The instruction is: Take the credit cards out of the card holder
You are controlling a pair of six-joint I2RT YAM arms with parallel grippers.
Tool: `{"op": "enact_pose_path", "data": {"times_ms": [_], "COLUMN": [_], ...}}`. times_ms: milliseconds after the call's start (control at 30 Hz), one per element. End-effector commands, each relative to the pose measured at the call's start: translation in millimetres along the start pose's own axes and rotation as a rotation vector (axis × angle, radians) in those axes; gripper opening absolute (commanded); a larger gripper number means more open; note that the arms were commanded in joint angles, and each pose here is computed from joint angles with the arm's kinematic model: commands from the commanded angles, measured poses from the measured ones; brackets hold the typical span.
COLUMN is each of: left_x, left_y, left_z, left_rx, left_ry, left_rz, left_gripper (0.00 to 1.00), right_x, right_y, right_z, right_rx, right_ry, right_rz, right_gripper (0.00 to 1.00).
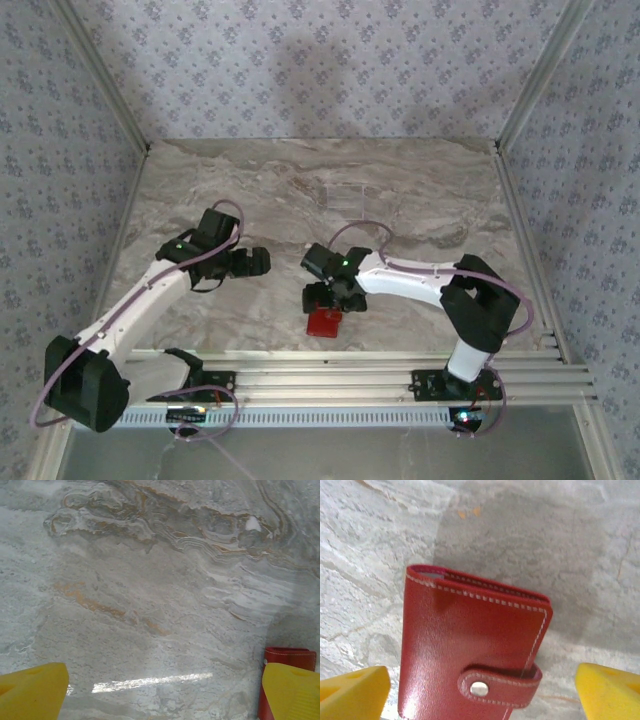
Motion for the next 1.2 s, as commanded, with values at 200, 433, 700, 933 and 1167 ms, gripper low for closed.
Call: {"op": "enact_pose_path", "data": {"times_ms": [200,433,700,933,1167], "left_x": [12,20,16,16,17], "left_y": [17,25,30,28,27], "left_z": [24,40,41,39,31], "left_rx": [0.178,0.149,0.160,0.137,0.135], "left_ry": [-0.046,-0.073,-0.062,-0.059,-0.035], "left_rz": [-0.038,-0.050,-0.065,-0.067,-0.043], "left_gripper": [0.99,1.00,1.00,0.99,1.00], "right_x": [-4,-4,-2,4,24], "right_y": [18,23,16,11,9], "right_z": [4,-14,-31,-31,-19], "right_rx": [-0.119,-0.131,-0.143,-0.133,-0.099], "right_ry": [-0.011,0.044,0.076,0.062,0.022], "right_rz": [-0.051,-0.081,-0.107,-0.119,-0.134], "right_gripper": [1.00,1.00,0.94,0.77,0.74]}}
Point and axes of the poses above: each hand's point on the last joint's axis, 136 mm out from that joint toward the fingers, its own z axis back along the fingers, its own y axis along the line the jaws close on, x = y × z, the point moved 9 cm from there along z, back along the fingers, and after that the axes turned 2 degrees about -z, right-handed, at the moved point
